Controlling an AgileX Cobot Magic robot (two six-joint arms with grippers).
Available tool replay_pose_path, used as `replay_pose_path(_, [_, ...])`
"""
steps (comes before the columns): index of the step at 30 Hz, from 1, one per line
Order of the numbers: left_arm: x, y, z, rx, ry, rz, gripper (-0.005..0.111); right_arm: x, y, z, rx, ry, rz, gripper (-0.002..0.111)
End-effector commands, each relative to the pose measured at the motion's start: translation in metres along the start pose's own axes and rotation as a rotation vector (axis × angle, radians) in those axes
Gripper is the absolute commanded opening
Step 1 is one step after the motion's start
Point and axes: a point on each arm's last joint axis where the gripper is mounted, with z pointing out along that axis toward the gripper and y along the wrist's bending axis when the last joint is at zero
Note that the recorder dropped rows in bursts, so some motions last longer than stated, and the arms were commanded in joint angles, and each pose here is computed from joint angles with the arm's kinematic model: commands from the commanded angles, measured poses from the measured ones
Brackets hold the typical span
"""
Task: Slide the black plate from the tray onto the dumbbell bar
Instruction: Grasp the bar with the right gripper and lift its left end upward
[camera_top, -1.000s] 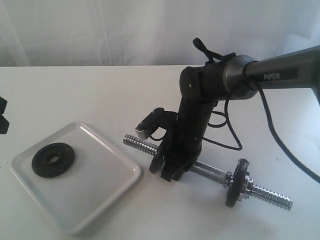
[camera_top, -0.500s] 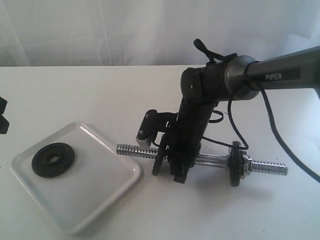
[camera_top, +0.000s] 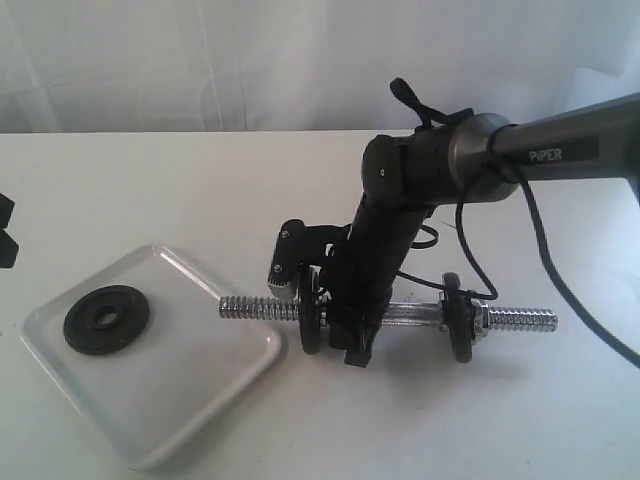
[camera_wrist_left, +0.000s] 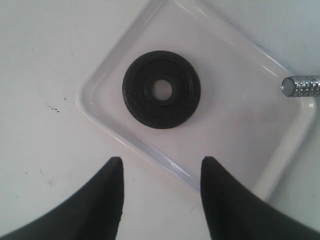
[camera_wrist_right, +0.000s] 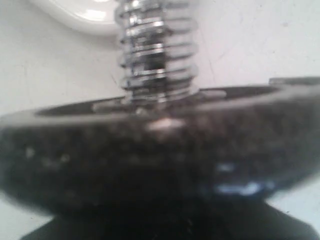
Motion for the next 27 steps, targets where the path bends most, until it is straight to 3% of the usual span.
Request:
replay_pose_path(1, [0.0, -0.003, -0.002, 0.013, 0.004, 0.003, 0.052, -0.007, -0.001, -0.014, 0.031, -0.069, 0.018, 0.0])
replay_pose_path(14, [0.0, -0.002, -0.002, 0.004, 0.006, 0.01, 0.052, -0.002, -0.011, -0.046, 0.037, -0.242, 0.085, 0.0])
replay_pose_path(27, [0.0, -0.001, -0.002, -0.008, 0.005, 0.025, 0.052, -0.002, -0.011, -0.06, 0.039, -0.291, 0.05, 0.0])
